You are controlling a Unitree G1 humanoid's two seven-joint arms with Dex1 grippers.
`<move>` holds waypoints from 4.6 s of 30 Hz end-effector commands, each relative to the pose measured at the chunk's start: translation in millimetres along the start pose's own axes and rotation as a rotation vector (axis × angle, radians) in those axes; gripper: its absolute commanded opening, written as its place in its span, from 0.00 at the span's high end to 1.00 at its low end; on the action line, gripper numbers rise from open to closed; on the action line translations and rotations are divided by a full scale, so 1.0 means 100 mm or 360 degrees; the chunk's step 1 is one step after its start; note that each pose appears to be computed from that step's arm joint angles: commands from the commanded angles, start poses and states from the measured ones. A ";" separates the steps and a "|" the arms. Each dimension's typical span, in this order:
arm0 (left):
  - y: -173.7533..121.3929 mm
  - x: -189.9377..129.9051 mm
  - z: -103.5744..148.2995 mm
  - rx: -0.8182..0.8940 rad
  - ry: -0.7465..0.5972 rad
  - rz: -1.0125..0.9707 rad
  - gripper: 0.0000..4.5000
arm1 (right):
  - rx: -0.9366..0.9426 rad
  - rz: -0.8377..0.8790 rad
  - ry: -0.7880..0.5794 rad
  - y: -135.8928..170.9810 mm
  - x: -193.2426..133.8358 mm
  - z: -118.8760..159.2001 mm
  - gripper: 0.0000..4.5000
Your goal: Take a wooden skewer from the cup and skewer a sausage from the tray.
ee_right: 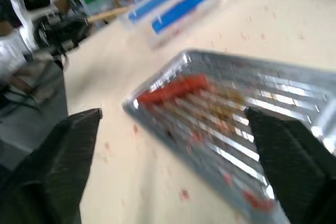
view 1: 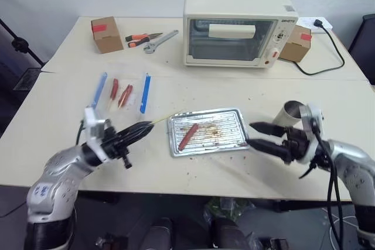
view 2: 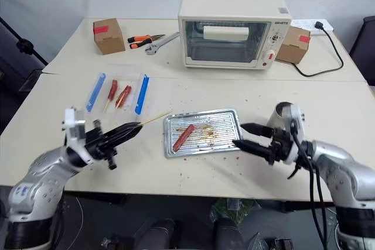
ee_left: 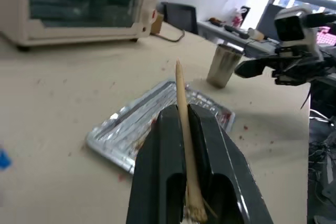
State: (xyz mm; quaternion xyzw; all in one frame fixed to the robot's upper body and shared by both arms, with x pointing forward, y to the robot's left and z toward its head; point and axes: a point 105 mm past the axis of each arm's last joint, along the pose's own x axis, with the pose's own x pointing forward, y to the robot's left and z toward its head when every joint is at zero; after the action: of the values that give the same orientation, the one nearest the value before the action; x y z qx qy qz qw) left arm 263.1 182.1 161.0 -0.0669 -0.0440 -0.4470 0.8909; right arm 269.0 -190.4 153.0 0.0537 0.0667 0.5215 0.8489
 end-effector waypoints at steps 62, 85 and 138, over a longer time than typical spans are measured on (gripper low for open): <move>0.05 -0.31 -0.20 -0.0081 -0.0039 0.0303 1.00 | -0.0920 0.0696 0.0836 0.03 1.93 -0.05 0.81; -0.28 0.03 -0.14 0.0156 0.0293 -0.0437 1.00 | -0.0907 0.0723 0.0810 0.24 1.05 0.24 0.81; -0.29 0.11 -0.22 0.0092 0.0298 -0.0474 1.00 | -0.0859 0.0688 0.0823 0.23 1.05 0.23 0.88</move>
State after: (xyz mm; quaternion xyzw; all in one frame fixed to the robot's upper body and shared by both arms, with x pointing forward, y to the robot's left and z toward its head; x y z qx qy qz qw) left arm 250.4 154.3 137.2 0.0047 0.0257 -0.5690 0.8219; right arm 302.4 -87.4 165.5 -0.2798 0.1404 0.6774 0.6656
